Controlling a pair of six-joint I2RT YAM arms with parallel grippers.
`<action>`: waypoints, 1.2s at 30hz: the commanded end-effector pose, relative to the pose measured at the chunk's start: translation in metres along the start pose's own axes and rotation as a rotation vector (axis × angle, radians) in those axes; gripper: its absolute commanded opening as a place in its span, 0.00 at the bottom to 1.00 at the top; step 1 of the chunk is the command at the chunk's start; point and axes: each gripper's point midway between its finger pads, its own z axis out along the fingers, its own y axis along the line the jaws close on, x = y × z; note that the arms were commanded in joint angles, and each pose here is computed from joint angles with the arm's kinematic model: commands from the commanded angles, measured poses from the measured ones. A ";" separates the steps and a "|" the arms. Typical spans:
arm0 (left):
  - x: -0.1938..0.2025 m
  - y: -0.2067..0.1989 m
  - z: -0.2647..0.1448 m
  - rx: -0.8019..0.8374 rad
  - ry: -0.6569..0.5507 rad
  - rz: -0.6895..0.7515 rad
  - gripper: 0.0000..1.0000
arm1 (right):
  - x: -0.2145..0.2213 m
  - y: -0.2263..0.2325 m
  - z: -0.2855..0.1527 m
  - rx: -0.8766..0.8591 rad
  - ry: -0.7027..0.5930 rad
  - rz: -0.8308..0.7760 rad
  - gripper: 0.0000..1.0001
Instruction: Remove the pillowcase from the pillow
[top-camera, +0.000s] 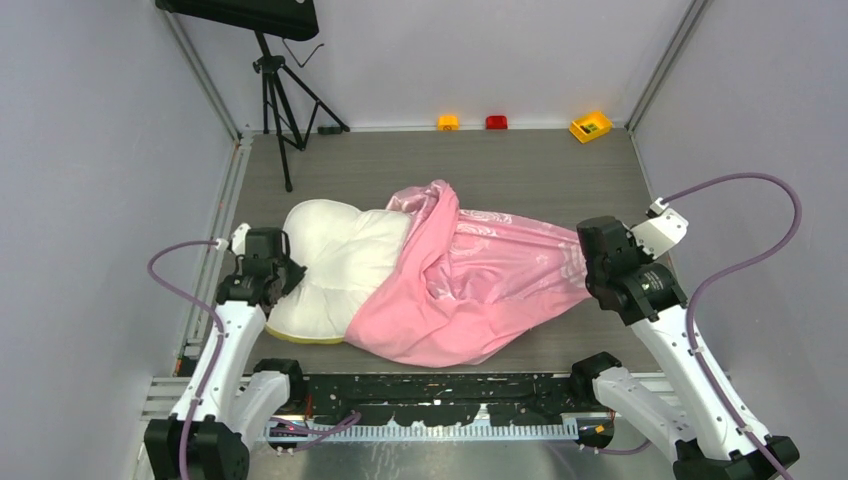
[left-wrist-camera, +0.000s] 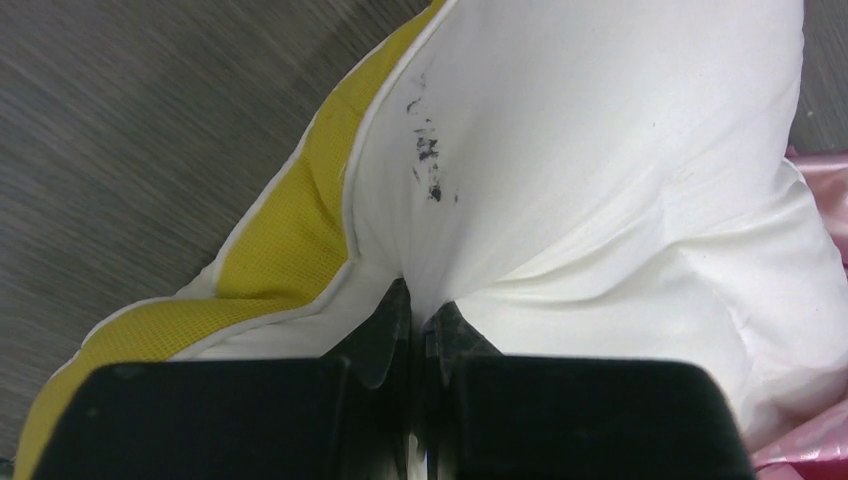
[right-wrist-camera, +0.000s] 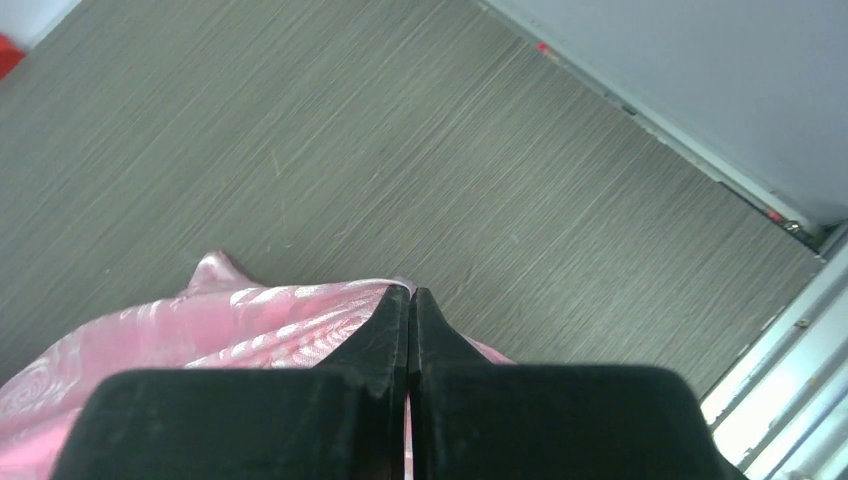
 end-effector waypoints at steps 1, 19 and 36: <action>-0.031 0.027 -0.011 -0.128 -0.177 -0.060 0.00 | -0.041 -0.027 -0.005 0.130 -0.184 0.041 0.00; -0.054 0.040 -0.037 -0.209 -0.275 -0.095 0.00 | -0.084 -0.064 -0.023 0.276 -0.374 0.034 0.06; 0.012 -0.051 0.000 0.258 0.097 -0.084 0.00 | 0.070 0.138 -0.156 -1.274 0.553 -0.319 0.89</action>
